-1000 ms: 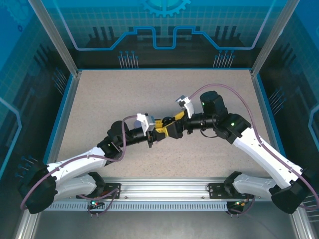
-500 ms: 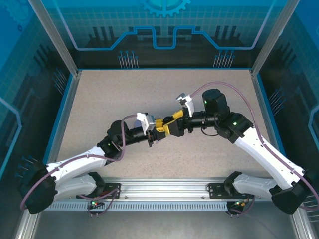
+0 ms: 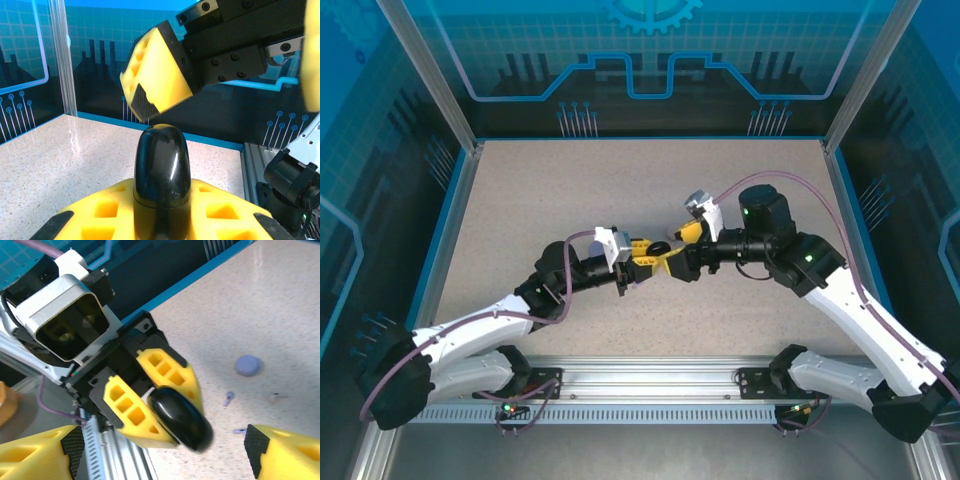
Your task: Insert the wireless bluetooth earbuds into the charging case
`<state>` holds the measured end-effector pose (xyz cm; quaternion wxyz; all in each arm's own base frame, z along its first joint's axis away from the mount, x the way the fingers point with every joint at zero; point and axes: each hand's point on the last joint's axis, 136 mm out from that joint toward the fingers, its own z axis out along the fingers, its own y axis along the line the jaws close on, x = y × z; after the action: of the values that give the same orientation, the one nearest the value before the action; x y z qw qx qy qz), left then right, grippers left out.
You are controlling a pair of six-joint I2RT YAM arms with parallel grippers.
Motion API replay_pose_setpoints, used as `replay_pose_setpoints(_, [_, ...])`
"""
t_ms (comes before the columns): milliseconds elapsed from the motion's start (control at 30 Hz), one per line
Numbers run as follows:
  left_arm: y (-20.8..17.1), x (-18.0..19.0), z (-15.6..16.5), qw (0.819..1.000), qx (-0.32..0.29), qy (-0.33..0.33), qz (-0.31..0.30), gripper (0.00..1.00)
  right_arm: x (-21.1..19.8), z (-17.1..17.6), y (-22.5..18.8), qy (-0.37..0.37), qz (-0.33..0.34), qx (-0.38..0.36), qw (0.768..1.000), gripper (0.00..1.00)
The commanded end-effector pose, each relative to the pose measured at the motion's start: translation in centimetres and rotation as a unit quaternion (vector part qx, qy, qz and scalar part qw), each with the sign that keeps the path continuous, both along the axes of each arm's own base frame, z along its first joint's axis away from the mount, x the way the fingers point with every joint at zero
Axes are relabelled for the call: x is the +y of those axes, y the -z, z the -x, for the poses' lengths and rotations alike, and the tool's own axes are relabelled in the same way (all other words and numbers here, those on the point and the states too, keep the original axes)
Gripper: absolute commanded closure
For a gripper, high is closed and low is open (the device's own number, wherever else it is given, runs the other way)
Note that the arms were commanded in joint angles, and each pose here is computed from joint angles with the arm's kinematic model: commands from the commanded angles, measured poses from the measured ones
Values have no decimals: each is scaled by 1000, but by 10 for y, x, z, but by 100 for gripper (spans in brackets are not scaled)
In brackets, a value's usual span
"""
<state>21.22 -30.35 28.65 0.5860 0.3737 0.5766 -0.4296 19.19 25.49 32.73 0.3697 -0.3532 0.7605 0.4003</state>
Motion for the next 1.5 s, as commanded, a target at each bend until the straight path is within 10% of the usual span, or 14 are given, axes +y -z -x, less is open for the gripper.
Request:
replay_pose_setpoints(0, [-25, 1, 15, 999, -39, 26, 15, 100, -15, 7, -19, -22, 22, -101, 994, 11])
replay_pose_setpoints(467, [-37, 5, 35, 996, -65, 61, 15, 100, 6, 41, -16, -214, 68, -218, 950, 6])
replay_pose_setpoints(967, [-36, 5, 34, 996, -66, 59, 13, 100, 22, 31, 2, -243, 78, -193, 947, 45])
replay_pose_setpoints(1467, [-35, 3, 32, 996, -62, 58, 13, 100, 27, 30, 10, -251, 77, -172, 950, 64])
